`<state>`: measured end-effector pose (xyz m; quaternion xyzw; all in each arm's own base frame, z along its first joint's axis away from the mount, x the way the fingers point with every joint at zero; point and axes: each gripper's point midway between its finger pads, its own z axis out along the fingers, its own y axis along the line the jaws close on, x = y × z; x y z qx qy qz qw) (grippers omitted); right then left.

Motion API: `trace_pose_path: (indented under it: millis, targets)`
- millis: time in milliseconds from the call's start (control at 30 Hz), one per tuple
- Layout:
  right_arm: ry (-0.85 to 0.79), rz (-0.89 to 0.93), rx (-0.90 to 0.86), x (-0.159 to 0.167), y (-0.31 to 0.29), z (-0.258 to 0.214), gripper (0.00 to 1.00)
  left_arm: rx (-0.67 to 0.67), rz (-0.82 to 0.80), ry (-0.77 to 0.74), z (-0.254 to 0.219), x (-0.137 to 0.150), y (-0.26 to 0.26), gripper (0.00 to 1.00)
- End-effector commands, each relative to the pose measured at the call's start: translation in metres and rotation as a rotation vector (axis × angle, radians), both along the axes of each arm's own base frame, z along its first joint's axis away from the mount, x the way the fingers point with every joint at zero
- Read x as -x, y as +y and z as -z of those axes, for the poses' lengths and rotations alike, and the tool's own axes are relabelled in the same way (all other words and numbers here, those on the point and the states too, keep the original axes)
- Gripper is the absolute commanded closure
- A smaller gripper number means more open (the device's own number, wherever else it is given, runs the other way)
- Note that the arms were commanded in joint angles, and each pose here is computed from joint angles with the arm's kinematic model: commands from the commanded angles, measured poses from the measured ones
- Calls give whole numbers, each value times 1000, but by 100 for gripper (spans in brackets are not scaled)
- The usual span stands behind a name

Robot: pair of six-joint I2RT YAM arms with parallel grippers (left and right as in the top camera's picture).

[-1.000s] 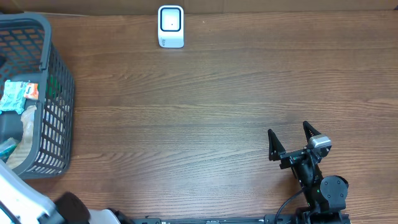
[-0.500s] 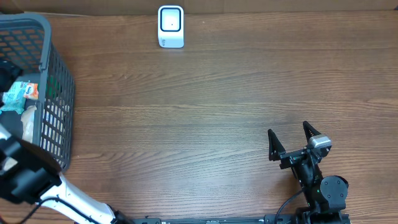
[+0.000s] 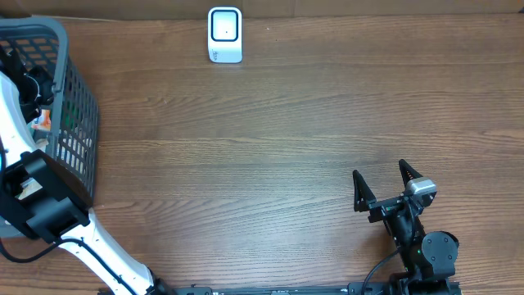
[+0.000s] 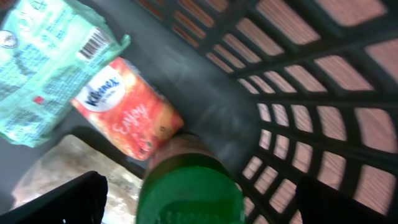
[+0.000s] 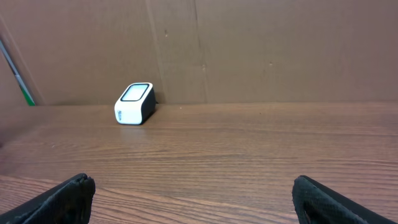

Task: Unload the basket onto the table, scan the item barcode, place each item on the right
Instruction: 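Grasp the green-lidded jar in the basket with the left gripper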

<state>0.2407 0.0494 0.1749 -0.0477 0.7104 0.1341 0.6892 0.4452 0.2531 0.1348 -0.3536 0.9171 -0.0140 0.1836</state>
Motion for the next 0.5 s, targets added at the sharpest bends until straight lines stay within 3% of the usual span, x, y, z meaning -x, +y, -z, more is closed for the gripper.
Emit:
trace_pose_path:
  millis: [0, 467]
  targets:
    - [-5, 9, 1, 0, -2, 2, 0, -44, 43, 55, 14, -1, -1, 1]
    - [-5, 9, 1, 0, -2, 2, 0, 28, 60, 177, 58, 11, -11, 4]
